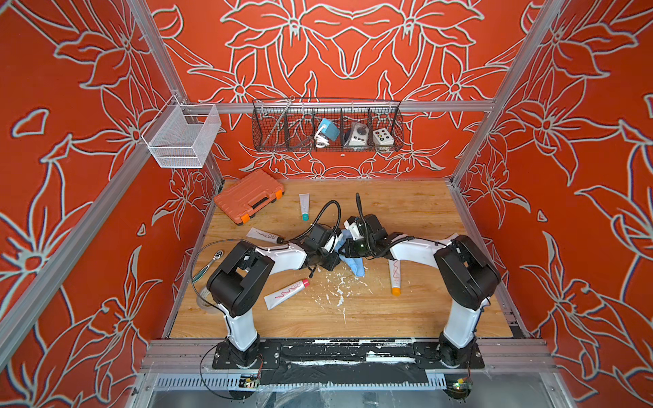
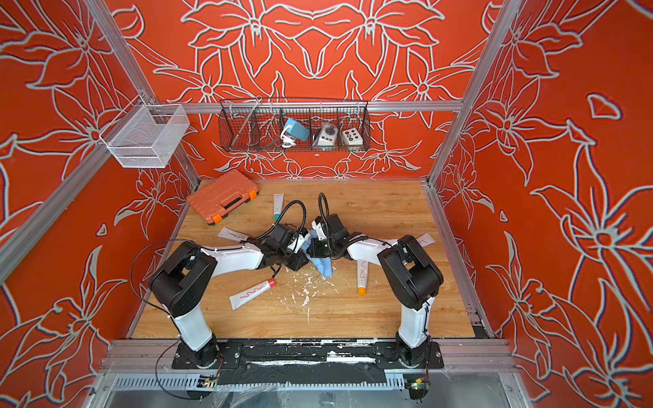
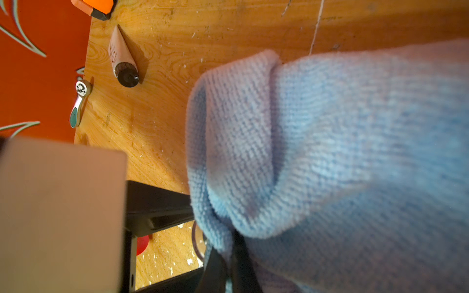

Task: Wipe the surface of the toothpaste tube
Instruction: Wipe the dirt from the toothpaste tube.

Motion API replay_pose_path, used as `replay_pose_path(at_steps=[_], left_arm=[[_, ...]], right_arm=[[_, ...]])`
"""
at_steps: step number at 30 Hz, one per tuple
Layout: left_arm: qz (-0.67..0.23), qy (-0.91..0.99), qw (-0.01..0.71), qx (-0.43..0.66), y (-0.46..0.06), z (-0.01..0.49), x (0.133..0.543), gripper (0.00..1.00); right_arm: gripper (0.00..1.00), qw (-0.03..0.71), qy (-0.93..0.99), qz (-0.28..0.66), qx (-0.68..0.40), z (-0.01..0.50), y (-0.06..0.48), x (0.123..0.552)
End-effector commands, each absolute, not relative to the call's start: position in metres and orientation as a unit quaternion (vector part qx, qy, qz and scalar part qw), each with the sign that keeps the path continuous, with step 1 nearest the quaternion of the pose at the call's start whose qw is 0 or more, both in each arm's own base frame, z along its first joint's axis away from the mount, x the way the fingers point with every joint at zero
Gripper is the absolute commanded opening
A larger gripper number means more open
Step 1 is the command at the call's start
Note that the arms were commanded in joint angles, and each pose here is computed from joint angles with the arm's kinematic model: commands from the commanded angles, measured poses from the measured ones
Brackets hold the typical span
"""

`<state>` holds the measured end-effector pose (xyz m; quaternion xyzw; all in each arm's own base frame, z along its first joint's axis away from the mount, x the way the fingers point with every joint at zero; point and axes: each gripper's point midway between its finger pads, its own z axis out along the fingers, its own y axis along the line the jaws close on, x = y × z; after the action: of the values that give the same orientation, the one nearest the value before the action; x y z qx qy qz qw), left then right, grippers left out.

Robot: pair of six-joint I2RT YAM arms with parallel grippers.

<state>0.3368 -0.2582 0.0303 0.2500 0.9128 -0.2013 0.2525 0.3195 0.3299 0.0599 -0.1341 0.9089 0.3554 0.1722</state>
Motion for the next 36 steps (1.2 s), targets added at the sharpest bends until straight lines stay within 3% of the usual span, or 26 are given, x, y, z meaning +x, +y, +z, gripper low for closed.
replay_pose_path(at_steps=[1, 36], left_arm=[[-0.223, 0.900, 0.269, 0.260, -0.268, 0.046, 0.339, 0.11], [-0.234, 0.895, 0.274, 0.264, -0.270, 0.050, 0.336, 0.10]], right_arm=[[0.00, 0.104, 0.929, 0.331, -0.128, 0.030, 0.323, 0.288], [0.00, 0.122, 0.968, 0.205, -0.080, 0.001, 0.249, 0.372]])
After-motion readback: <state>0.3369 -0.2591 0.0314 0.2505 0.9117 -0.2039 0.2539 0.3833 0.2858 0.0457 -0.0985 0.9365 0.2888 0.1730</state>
